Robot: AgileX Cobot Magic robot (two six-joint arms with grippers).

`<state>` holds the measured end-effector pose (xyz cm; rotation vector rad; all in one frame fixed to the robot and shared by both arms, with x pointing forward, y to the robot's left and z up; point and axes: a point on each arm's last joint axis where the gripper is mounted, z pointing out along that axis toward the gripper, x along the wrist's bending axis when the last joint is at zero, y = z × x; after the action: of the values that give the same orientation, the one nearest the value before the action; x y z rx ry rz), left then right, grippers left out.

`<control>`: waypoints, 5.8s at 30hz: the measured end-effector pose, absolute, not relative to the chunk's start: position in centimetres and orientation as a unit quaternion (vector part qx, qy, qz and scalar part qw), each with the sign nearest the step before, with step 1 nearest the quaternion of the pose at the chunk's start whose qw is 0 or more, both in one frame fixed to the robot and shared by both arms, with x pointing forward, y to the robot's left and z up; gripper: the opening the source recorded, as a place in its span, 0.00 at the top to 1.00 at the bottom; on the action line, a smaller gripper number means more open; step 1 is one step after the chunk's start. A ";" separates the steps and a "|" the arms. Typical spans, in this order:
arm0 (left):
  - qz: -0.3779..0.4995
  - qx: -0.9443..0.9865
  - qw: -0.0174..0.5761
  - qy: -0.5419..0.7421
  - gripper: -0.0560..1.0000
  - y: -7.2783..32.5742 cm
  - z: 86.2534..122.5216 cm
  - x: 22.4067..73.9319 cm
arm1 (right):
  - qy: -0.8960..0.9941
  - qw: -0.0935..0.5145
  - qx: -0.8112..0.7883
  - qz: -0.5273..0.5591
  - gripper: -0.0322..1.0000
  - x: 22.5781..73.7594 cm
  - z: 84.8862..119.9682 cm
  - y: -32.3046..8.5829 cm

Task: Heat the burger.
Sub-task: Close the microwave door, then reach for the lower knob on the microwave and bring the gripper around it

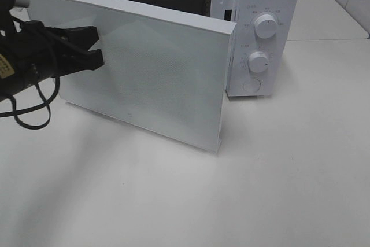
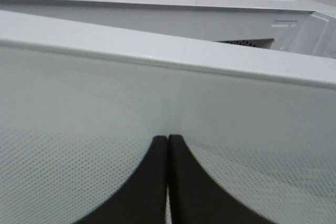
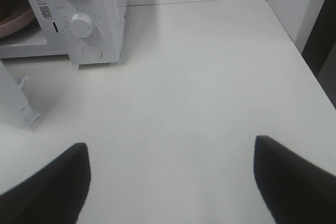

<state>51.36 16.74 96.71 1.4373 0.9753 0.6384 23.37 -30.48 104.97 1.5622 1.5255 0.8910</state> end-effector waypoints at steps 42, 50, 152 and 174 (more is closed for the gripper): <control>0.258 0.675 0.569 0.393 0.95 3.2 95.6 57.6 | 0.598 0.382 0.612 0.349 0.24 23.4 105.0 -30.5; 0.260 0.673 0.573 0.388 0.95 2.3 95.7 58.4 | 0.598 0.382 0.612 0.349 0.24 23.4 105.0 -30.5; 0.125 0.716 0.242 0.643 0.02 28.0 105.1 34.6 | 0.598 0.382 0.612 0.349 0.24 23.4 105.0 -30.5; 0.256 0.663 0.350 0.610 0.02 29.1 105.6 26.5 | 0.598 0.382 0.612 0.349 0.24 23.4 105.0 -30.5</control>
<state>26.48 29.07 105.56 1.7167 1.5809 0.6637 23.37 -30.48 104.97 1.5622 1.5255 0.8910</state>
